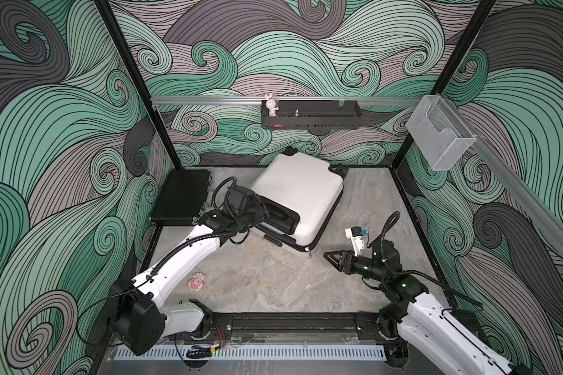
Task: Open the suitcase zippers
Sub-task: Adjust the suitcase at the center of the board.
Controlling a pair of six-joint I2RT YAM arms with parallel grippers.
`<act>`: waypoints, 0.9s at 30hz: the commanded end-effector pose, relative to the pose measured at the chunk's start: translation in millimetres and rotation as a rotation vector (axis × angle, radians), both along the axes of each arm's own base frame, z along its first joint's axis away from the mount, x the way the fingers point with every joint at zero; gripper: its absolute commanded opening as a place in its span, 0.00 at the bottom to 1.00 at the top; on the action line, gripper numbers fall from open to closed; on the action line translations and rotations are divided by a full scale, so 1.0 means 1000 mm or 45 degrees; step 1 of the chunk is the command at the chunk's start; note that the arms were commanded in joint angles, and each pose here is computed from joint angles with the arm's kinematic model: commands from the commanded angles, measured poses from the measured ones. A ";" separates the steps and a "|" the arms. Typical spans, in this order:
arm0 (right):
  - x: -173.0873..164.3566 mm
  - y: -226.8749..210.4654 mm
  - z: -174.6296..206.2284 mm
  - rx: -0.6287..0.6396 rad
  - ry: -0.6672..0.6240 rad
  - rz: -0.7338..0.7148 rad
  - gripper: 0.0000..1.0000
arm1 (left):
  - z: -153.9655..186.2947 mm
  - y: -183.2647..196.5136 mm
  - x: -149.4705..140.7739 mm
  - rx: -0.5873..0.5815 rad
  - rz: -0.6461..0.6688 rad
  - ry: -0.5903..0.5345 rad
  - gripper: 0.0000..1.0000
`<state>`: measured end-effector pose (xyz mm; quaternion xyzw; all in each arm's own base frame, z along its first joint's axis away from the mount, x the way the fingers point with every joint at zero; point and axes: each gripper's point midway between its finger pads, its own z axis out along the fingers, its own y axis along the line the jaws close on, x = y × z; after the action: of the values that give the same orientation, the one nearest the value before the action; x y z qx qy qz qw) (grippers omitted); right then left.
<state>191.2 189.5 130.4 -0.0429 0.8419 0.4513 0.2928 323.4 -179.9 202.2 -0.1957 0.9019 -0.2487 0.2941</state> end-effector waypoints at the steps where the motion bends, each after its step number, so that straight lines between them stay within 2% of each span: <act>1: 0.001 0.013 0.004 0.051 -0.024 0.067 0.48 | -0.003 -0.003 0.003 -0.036 0.003 0.019 0.76; 8: 0.003 0.045 -0.006 0.017 -0.059 0.218 0.50 | -0.014 -0.005 0.004 -0.094 0.033 0.082 0.76; 16: 0.012 0.055 -0.011 0.006 -0.108 0.254 0.48 | -0.019 -0.007 0.011 -0.111 0.043 0.126 0.76; 27: 0.022 0.065 -0.022 0.015 -0.096 0.255 0.34 | -0.033 -0.007 0.013 -0.110 0.044 0.180 0.73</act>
<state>204.8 247.6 95.9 -0.1307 0.8337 0.4726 0.2541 335.2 -190.8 183.1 -0.2271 0.8982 -0.2850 0.2457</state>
